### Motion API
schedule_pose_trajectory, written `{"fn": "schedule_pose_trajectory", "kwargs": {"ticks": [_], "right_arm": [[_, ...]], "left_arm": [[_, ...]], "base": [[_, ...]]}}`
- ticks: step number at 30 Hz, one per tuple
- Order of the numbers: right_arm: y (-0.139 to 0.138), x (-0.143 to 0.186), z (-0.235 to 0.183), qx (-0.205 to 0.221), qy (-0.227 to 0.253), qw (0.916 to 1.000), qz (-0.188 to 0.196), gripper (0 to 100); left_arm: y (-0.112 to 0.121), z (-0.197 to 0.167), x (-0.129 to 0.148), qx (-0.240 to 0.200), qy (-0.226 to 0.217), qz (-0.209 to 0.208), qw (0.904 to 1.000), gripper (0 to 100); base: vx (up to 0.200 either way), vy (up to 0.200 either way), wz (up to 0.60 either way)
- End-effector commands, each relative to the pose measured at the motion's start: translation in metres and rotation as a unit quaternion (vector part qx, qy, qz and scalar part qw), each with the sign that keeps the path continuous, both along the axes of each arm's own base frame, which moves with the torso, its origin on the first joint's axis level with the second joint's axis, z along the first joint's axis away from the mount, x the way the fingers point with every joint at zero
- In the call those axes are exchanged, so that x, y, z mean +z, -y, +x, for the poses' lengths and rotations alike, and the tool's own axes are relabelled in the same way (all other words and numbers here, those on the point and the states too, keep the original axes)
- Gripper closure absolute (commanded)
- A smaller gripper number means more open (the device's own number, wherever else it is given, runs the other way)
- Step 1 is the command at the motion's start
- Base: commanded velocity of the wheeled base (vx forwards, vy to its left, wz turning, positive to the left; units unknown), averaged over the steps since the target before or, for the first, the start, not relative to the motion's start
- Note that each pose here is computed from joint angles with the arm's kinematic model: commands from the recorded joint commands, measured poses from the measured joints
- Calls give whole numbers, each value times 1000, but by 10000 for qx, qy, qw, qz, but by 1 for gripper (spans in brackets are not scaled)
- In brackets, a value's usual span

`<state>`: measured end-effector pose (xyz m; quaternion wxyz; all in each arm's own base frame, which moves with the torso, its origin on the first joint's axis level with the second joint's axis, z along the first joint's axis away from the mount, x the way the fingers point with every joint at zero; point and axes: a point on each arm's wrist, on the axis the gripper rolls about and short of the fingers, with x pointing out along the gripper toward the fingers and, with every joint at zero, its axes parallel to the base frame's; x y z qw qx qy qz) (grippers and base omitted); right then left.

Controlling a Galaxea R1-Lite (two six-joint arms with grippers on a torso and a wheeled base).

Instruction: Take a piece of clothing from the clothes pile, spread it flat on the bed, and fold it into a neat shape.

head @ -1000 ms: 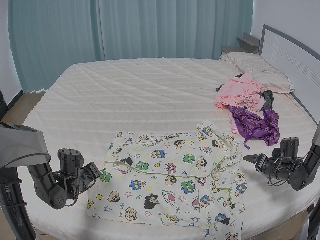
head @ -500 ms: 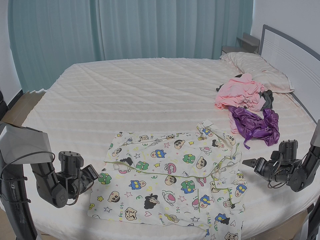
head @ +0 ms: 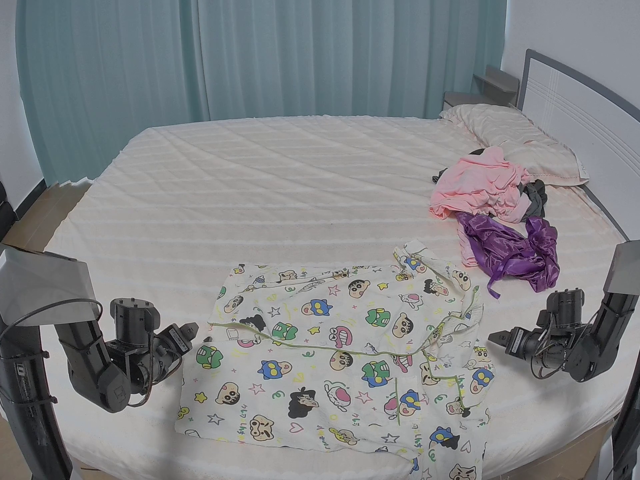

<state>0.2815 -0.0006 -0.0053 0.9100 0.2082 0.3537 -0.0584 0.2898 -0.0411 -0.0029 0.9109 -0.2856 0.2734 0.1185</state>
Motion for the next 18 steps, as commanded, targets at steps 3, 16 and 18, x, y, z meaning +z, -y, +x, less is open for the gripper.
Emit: {"fn": "schedule_pose_trajectory", "kwargs": {"ticks": [3,16,18], "right_arm": [[-11,-19,13,207,-172,9995,-187,0],[-40,-26,37,518,-147,9978,-395,0],[-40,-25,37,523,-139,9978,-389,100]], "left_arm": [[-1,0,1,7,15,0,10000,0],[-1,0,-1,14,-7,8,10000,0],[-1,1,0,14,1,7,10000,0]], "base": [[0,0,0],[0,0,0],[0,0,0]]}}
